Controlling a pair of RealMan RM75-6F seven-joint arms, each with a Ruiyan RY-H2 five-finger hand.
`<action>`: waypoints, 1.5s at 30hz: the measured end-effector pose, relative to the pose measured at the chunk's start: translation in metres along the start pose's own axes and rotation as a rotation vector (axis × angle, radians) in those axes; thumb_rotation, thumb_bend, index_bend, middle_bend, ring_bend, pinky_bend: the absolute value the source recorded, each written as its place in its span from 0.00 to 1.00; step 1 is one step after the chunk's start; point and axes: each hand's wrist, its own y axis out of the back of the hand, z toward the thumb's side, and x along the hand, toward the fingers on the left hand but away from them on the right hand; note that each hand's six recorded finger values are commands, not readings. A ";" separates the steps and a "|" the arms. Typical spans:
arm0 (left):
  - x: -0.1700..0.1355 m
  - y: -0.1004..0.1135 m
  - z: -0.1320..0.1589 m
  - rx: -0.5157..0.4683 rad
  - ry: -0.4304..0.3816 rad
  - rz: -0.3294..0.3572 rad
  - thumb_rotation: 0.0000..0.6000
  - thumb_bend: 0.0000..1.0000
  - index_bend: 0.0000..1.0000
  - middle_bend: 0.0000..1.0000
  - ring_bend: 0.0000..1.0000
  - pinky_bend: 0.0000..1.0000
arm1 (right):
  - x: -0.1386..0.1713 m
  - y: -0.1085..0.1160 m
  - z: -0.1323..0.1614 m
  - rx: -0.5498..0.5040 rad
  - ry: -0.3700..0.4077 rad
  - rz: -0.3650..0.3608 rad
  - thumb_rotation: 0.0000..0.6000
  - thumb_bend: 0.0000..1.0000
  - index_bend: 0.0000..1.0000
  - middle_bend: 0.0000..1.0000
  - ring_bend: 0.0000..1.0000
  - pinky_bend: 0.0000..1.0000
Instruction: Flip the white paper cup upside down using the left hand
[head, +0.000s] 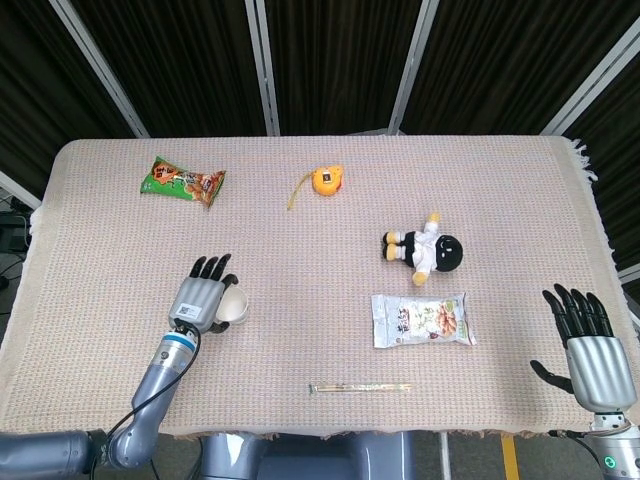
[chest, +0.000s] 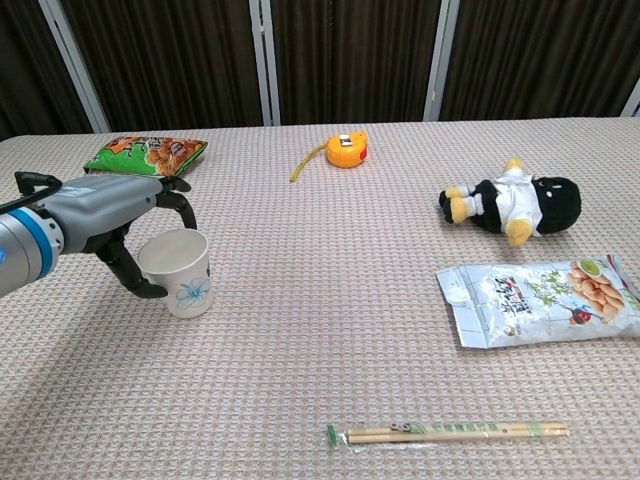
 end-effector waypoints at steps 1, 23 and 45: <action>0.001 -0.001 0.001 -0.001 0.000 0.000 1.00 0.18 0.33 0.00 0.00 0.00 | 0.000 0.000 0.000 0.000 0.000 0.000 1.00 0.05 0.00 0.00 0.00 0.00; 0.002 -0.012 -0.014 -0.388 -0.030 0.088 1.00 0.20 0.39 0.00 0.00 0.00 | 0.000 -0.005 0.003 0.017 0.003 0.015 1.00 0.05 0.00 0.00 0.00 0.00; -0.018 -0.034 -0.103 -0.274 0.078 -0.025 1.00 0.16 0.05 0.00 0.00 0.00 | 0.001 -0.006 0.005 0.018 0.008 0.017 1.00 0.05 0.01 0.00 0.00 0.00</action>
